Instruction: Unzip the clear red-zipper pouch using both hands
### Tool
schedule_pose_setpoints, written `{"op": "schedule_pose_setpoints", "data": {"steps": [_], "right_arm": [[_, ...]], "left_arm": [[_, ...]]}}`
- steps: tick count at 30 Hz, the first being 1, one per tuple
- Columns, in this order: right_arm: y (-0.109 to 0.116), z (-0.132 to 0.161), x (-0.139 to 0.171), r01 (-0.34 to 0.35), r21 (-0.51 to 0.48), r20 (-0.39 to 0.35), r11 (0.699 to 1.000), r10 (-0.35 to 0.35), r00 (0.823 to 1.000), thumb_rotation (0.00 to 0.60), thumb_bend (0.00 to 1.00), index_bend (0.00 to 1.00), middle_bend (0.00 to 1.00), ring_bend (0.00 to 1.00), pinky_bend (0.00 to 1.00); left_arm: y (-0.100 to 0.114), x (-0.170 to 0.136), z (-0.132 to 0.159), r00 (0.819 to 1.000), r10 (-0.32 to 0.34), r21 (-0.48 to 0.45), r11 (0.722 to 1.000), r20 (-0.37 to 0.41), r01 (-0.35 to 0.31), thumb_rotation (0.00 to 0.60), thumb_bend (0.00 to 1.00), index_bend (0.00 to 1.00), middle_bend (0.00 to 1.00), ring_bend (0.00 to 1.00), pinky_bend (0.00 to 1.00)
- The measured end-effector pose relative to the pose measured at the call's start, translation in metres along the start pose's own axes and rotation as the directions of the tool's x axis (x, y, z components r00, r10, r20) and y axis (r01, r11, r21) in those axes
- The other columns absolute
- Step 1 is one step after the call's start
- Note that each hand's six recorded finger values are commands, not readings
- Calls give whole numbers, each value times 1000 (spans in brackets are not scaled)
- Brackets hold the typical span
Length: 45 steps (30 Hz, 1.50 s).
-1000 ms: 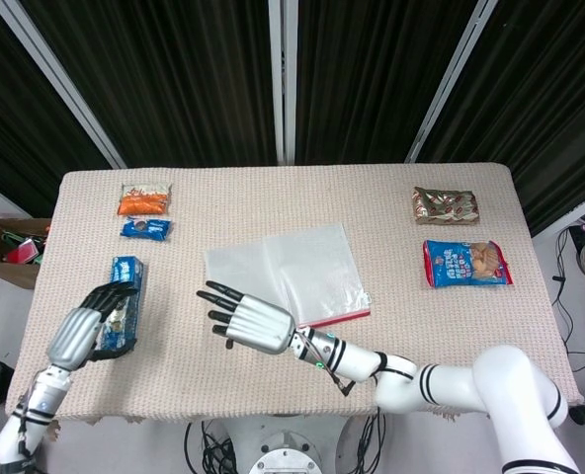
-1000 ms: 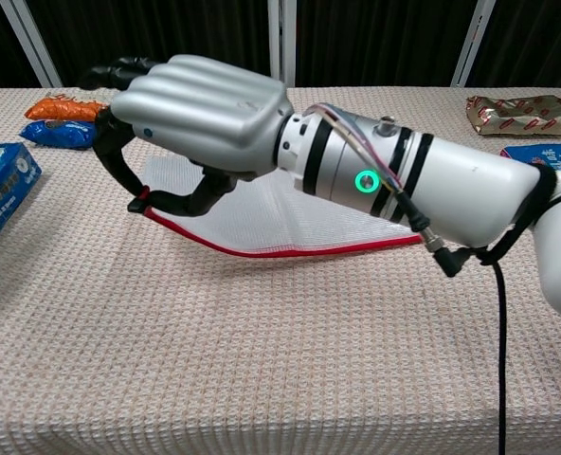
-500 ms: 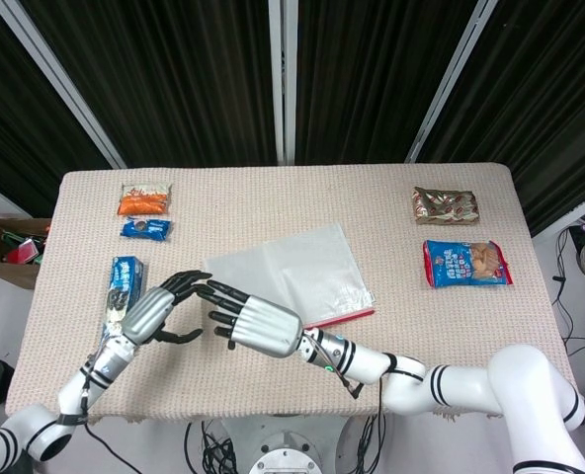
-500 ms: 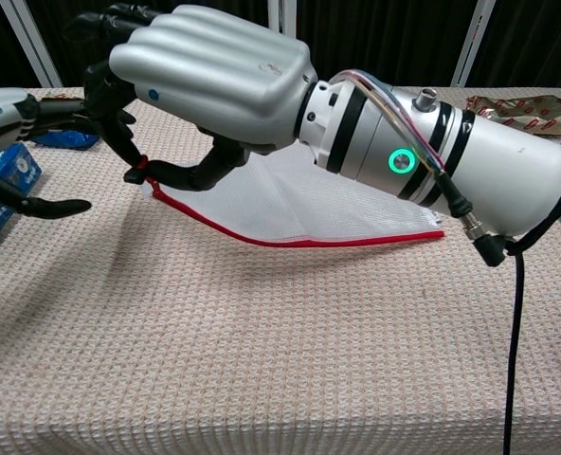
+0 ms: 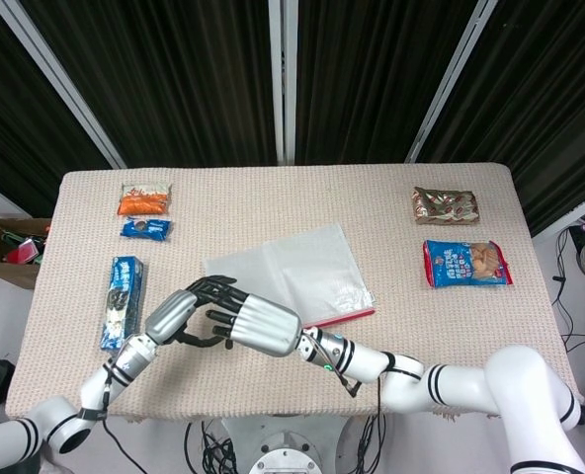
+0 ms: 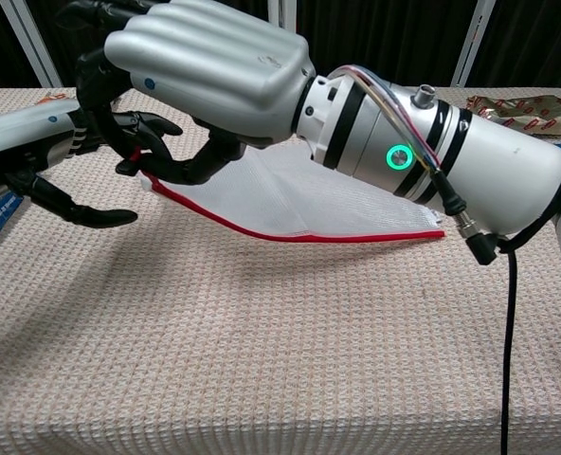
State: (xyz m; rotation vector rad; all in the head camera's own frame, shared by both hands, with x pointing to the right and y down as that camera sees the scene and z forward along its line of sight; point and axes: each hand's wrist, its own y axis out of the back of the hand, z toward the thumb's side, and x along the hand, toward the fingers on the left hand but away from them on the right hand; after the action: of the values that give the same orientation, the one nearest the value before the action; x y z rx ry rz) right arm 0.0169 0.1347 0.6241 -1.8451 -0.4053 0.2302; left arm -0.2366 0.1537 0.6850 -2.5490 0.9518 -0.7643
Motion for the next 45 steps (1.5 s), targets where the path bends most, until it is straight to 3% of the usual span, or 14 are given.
{"op": "schedule_pose_setpoints", "data": {"steps": [7, 25, 36, 45], "right_arm": [[1, 1, -3, 14, -8, -2, 1000, -14, 1000, 600, 549, 1000, 319, 34, 0], [2, -5, -5, 26, -25, 19, 999, -25, 1000, 600, 548, 1000, 319, 31, 0], [0, -7, -4, 27, -35, 19, 999, -26, 999, 600, 548, 1000, 319, 31, 0], [-3, -5, 4, 49, -35, 31, 998, -48, 998, 600, 548, 1000, 319, 31, 0]], "left_arm": [[-6, 4, 3, 1000, -7, -39, 999, 4, 7, 600, 216, 425, 129, 64, 107], [-20, 22, 10, 999, 17, -75, 997, 32, -15, 600, 277, 499, 143, 64, 108], [-25, 26, 8, 1000, -6, -107, 994, 24, 8, 600, 338, 564, 172, 67, 108], [-24, 25, 6, 999, 16, -205, 979, 28, -10, 600, 407, 639, 217, 90, 111]]}}
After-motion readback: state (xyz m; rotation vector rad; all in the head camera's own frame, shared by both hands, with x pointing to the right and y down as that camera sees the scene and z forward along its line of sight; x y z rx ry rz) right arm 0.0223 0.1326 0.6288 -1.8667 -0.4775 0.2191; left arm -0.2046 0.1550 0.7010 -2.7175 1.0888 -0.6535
